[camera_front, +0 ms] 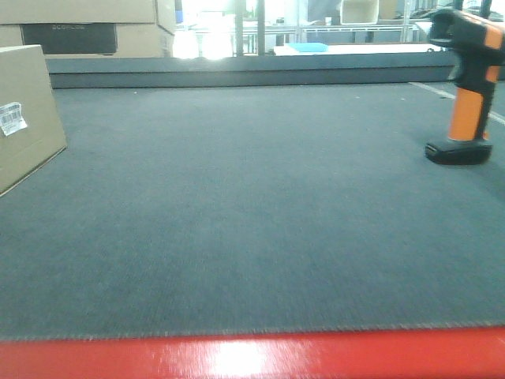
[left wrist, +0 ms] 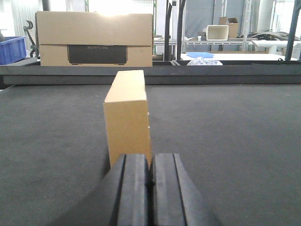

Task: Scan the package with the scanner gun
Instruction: 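Move the left gripper above the brown cardboard box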

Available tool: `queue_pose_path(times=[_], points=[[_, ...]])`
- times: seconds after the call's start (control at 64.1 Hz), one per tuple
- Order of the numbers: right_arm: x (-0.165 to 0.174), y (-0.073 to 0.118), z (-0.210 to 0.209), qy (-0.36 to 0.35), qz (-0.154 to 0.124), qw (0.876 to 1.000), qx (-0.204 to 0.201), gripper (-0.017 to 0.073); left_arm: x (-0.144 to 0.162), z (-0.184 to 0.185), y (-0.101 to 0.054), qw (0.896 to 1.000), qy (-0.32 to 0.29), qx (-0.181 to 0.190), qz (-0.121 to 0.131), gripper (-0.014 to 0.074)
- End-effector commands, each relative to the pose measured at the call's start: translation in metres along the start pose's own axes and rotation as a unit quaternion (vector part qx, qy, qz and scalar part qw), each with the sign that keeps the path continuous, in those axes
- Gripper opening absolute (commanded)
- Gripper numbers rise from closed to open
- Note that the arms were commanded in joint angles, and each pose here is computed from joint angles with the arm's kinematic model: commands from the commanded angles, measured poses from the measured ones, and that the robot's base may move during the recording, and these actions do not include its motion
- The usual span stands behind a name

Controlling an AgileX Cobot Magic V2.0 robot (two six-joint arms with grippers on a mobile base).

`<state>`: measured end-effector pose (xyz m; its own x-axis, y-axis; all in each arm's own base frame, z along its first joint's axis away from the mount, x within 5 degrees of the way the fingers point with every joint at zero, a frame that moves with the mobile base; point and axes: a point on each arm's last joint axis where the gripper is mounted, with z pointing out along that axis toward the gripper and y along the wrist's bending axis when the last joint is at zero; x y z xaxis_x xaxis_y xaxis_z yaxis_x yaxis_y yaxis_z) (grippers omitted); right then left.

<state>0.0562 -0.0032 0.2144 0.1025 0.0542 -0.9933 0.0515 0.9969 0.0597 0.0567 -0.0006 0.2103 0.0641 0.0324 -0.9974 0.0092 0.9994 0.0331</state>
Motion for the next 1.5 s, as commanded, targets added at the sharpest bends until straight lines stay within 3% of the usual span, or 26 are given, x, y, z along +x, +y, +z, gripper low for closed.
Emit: queue_pose_path(times=[0.0,1.482], points=[[-0.0015,0.0002,-0.0002,-0.009,-0.004,1.000,-0.001,-0.0169,-0.0029,-0.0004,0.0000,1.000,-0.012,0.000,-0.003,-0.0111],[-0.0015,0.0002,-0.0002,-0.009,-0.004,1.000,-0.001,-0.0169,-0.0029,-0.0004,0.0000,1.000,-0.012,0.000,-0.003,-0.0111]])
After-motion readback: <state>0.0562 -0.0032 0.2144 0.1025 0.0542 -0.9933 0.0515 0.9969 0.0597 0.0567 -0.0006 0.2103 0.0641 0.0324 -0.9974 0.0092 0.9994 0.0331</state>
